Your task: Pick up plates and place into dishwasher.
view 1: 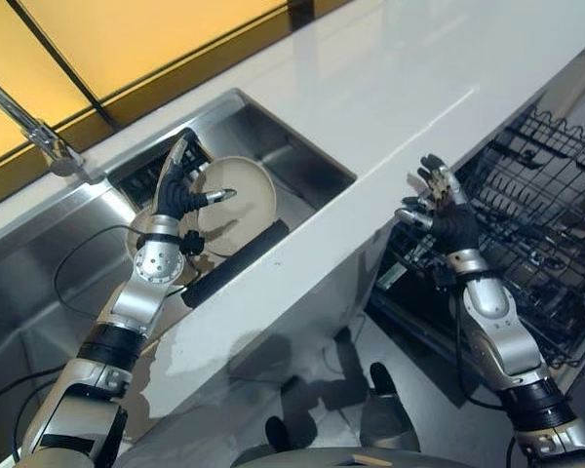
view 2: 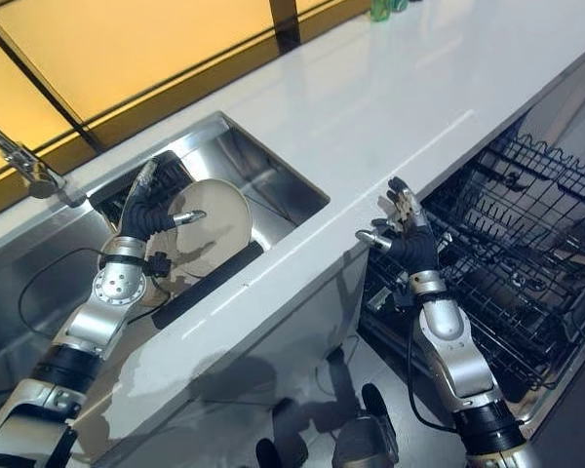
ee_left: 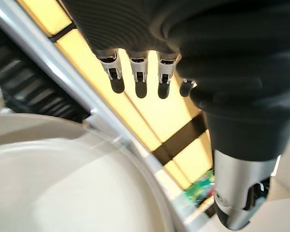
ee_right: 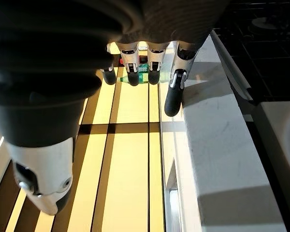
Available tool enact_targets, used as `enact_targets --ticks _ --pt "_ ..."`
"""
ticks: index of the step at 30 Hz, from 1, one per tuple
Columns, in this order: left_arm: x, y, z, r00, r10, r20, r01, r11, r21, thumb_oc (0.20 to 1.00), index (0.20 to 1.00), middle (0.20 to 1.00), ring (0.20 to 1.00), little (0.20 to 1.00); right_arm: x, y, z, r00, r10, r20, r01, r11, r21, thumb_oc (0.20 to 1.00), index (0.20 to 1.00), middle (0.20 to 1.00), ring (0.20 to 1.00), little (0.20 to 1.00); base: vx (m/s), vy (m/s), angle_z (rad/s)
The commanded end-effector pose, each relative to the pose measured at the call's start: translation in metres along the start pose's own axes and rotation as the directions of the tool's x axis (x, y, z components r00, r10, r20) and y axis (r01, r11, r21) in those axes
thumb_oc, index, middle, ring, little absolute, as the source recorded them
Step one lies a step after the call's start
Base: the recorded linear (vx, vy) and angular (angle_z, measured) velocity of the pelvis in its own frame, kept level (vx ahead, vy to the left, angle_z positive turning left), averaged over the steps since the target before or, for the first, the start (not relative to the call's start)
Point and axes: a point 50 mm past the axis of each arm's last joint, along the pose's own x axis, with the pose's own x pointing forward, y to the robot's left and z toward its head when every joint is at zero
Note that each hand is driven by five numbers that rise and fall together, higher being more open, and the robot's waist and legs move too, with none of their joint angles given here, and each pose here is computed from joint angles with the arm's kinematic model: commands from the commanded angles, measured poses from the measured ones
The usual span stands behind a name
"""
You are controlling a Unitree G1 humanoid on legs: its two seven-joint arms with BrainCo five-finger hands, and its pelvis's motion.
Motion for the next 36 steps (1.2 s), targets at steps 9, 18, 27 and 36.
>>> enact_targets --ticks 9,18,27,36 --pt "0.022 0.075 -0.002 0.940 0.340 0.009 -0.337 0.929 0.155 1.000 1.000 1.000 1.000 1.000 -0.004 -0.015 0.011 0.999 -0.002 0.041 0.005 0.998 -0.066 1.000 1.000 1.000 1.000 1.000 0.05 0.085 -0.02" --pt "0.015 0.075 -0.012 0.972 0.229 -0.045 -0.215 0.954 0.209 1.000 1.000 1.000 1.000 1.000 -0.008 -0.020 0.012 1.000 0.001 0.023 0.001 0.997 -0.081 1.000 1.000 1.000 1.000 1.000 0.06 0.056 0.02" --pt "0.015 0.035 -0.003 0.983 -0.179 -0.051 0.183 0.978 0.104 1.000 1.000 1.000 1.000 1.000 -0.008 -0.022 0.012 1.000 -0.013 0.022 0.014 0.996 -0.090 1.000 1.000 1.000 1.000 1.000 0.02 0.002 0.06" --pt "0.013 0.025 -0.011 0.967 -0.230 -0.105 0.236 0.970 0.053 1.000 1.000 1.000 1.000 1.000 -0.005 -0.028 0.017 0.999 0.000 0.034 0.005 0.992 -0.124 1.000 1.000 1.000 1.000 1.000 0.00 0.038 0.00"
